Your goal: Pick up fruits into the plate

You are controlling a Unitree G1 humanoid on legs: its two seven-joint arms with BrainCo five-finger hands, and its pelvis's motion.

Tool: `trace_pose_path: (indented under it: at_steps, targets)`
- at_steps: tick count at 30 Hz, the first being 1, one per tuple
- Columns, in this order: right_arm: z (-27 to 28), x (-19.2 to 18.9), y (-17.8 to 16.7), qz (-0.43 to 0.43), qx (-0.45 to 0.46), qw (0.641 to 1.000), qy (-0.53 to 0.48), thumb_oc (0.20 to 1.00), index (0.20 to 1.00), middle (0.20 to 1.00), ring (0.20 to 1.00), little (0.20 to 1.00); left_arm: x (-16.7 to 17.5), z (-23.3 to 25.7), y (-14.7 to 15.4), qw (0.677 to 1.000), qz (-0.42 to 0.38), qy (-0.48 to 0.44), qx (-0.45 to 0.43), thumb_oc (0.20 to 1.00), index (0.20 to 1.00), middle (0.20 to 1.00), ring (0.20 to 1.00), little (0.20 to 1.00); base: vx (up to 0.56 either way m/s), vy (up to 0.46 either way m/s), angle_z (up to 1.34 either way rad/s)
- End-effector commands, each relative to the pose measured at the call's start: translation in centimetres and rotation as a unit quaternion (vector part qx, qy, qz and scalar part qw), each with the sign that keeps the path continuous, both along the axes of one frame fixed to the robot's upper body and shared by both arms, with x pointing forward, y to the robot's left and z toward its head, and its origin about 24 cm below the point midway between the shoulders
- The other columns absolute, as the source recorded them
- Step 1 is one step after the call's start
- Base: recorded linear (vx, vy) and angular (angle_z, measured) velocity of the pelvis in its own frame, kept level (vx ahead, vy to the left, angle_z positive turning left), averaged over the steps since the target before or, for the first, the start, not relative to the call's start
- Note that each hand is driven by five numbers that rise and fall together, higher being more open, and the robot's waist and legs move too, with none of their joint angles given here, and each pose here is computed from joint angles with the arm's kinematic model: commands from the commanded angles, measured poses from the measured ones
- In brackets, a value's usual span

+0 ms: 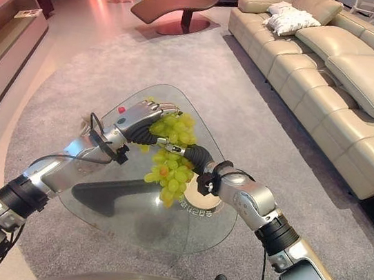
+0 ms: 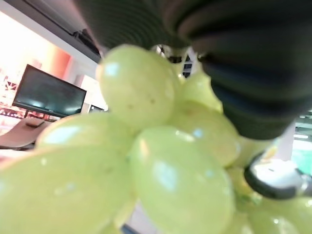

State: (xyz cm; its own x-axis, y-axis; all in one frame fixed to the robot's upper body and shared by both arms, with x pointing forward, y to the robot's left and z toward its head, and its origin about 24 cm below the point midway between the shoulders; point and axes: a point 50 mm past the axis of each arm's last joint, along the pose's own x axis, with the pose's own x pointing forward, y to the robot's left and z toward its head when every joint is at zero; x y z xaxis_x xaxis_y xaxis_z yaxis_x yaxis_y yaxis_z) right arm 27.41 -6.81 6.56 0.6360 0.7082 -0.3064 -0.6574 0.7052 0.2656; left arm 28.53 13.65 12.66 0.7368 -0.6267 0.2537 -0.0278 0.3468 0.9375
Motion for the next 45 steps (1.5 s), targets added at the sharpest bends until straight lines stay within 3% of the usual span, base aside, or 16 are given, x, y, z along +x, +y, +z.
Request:
trace_pose_path:
  at_steps: [1,9,11,15,21,26,31,37,45]
  targets:
    - [6.2,-1.2,5.6,0.089,0.177,0.977,-0.073,0.2,0.2,0.2,0.2,0.2,1.7,2.7,-1.7,0.999,-0.025,-0.032,-0.001,1.0,1.0,1.0,1.0,1.0,0.0,0.0,0.0]
    - [6.5,-1.1,5.5,0.077,0.192,0.976,-0.067,0.2,0.2,0.2,0.2,0.2,2.4,1.0,-0.9,0.989,0.012,0.025,0.145,1.0,1.0,1.0,1.0,1.0,0.0,0.0,0.0]
    - [6.9,-0.9,5.5,0.07,0.191,0.977,-0.067,0.2,0.2,0.2,0.2,0.2,2.8,0.6,-0.7,0.975,0.028,0.049,0.215,1.0,1.0,1.0,1.0,1.0,0.0,0.0,0.0]
    - [8.0,-0.4,6.2,0.056,0.193,0.977,-0.065,0.2,0.2,0.2,0.2,0.2,3.4,1.0,-1.0,0.958,0.05,0.105,0.261,1.0,1.0,1.0,1.0,1.0,0.0,0.0,0.0]
    - [7.6,0.2,5.0,0.022,0.193,0.979,-0.068,0.2,0.2,0.2,0.2,0.2,4.3,-1.0,0.9,0.95,0.114,0.193,0.216,1.0,1.0,1.0,1.0,1.0,0.0,0.007,0.0]
    - [4.9,0.7,-0.3,-0.034,0.168,0.982,-0.076,0.2,0.2,0.2,0.2,0.2,2.4,-3.2,6.5,0.943,0.144,0.251,0.162,1.0,1.0,1.0,1.0,1.0,-0.02,0.062,-0.03]
    - [3.6,1.2,-4.0,-0.099,0.15,0.981,-0.07,0.2,0.2,0.2,0.2,0.2,0.1,-4.8,9.2,0.919,0.157,0.354,0.079,1.0,1.0,1.0,1.0,1.0,-0.01,0.029,0.04]
    - [1.8,0.9,-6.9,-0.143,0.141,0.978,-0.058,0.2,0.2,0.2,0.2,0.2,-2.9,-8.2,10.1,0.851,0.132,0.508,-0.028,1.0,1.0,1.0,1.0,1.0,0.02,0.009,0.05]
    - [0.9,1.1,-9.2,-0.181,0.122,0.974,-0.054,0.2,0.2,0.2,0.2,0.2,-3.9,-9.5,11.3,0.831,0.155,0.527,-0.089,1.0,1.0,1.0,1.0,1.0,0.0,0.0,0.0]
